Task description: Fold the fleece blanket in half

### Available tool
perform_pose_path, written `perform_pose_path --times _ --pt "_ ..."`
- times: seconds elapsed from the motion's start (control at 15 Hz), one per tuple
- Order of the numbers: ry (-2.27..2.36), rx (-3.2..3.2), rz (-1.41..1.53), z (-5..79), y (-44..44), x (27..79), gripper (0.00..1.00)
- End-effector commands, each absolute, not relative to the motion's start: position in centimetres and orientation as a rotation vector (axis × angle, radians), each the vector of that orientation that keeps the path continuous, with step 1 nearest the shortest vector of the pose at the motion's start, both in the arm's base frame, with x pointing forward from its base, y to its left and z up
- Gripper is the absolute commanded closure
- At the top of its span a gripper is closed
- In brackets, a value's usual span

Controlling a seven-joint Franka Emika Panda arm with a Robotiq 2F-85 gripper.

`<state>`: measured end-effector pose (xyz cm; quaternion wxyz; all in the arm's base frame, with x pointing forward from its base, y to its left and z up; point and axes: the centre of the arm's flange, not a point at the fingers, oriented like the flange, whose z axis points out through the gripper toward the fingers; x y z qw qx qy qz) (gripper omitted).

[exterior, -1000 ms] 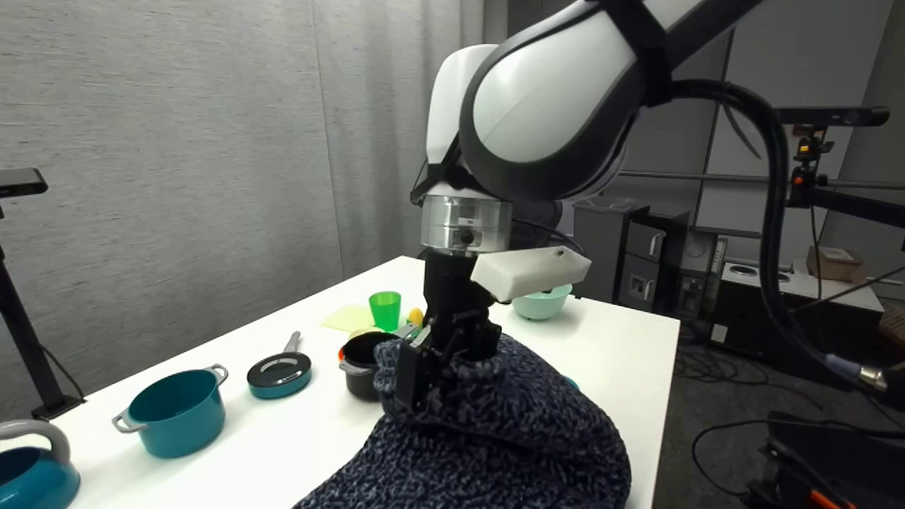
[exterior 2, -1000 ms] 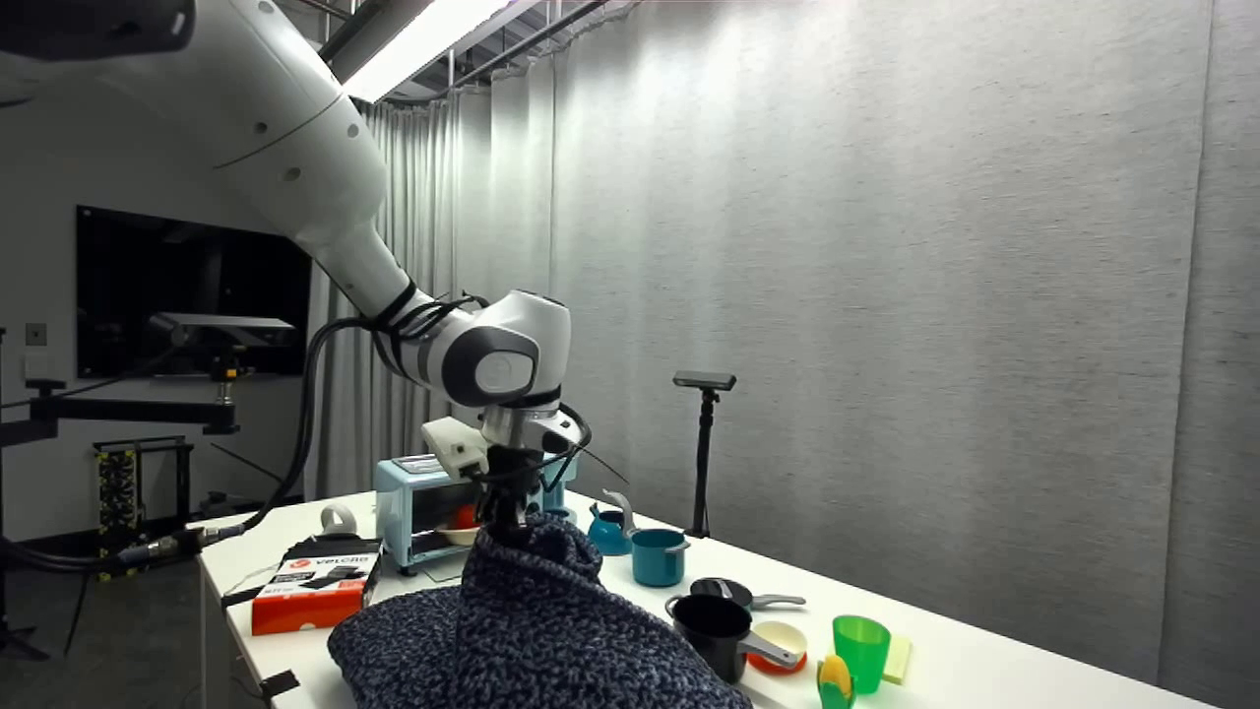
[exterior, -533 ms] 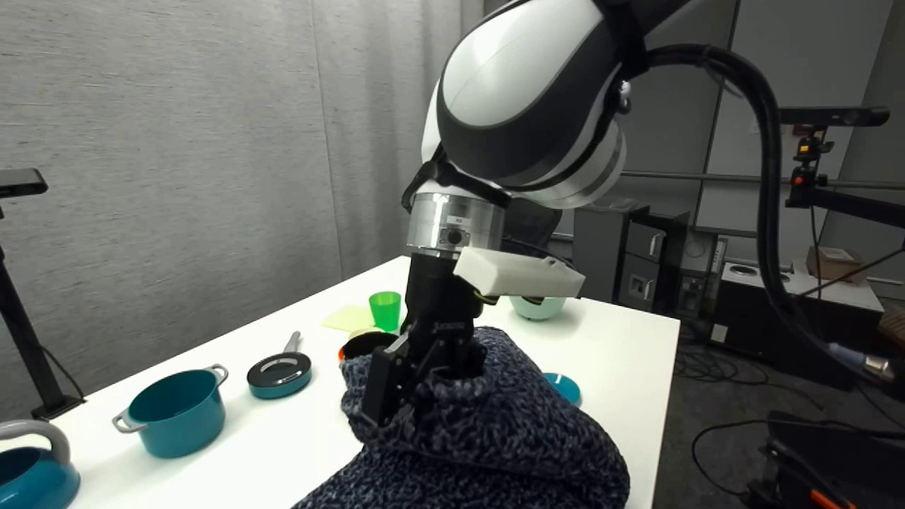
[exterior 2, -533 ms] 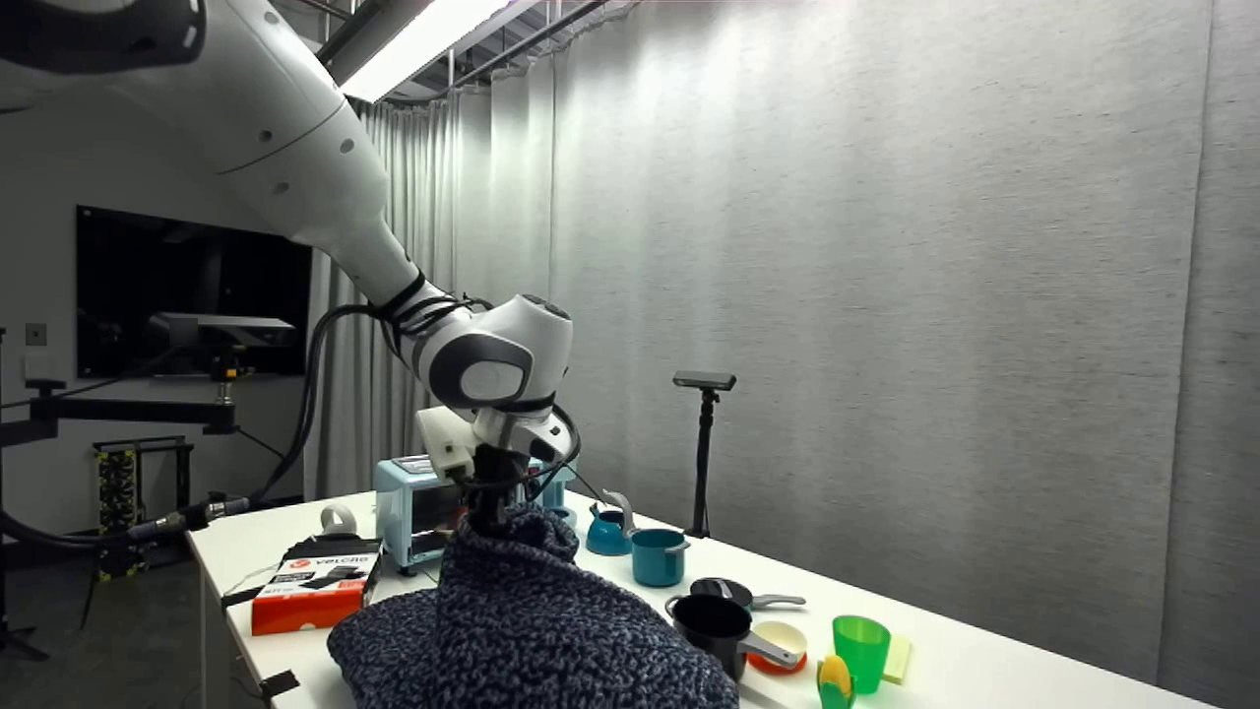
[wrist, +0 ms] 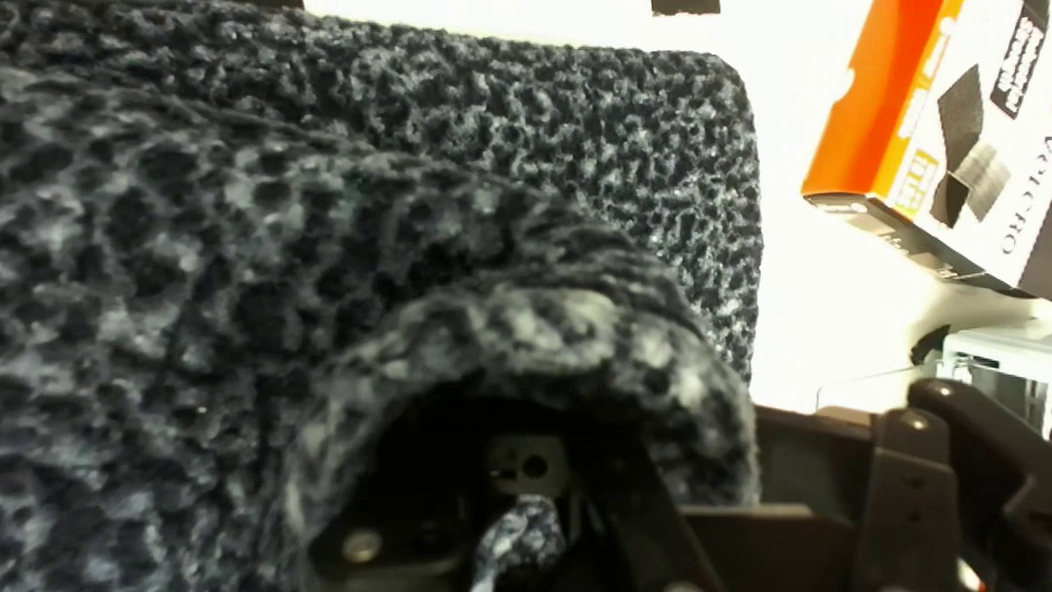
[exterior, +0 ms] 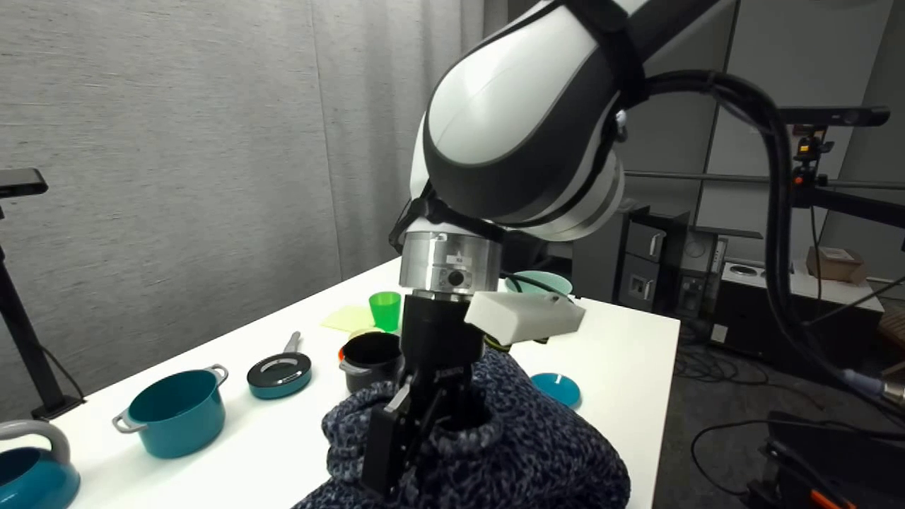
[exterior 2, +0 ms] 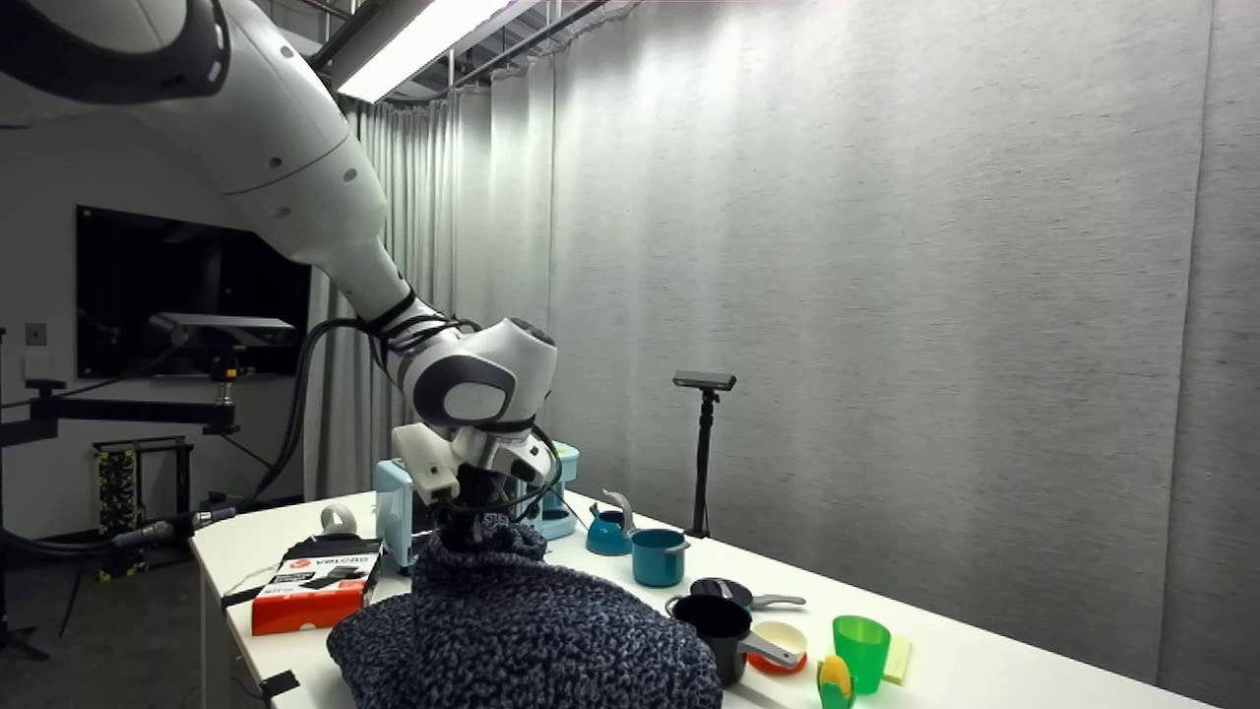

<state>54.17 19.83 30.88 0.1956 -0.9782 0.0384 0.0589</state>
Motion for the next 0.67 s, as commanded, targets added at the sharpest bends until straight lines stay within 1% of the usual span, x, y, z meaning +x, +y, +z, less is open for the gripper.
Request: perform_pose_path --times 0.0,0.6 --pt "0.013 -2.693 0.207 30.0 19.5 54.1 1.00" --pt "-0.218 -2.705 0.143 27.9 24.8 51.7 1.00"
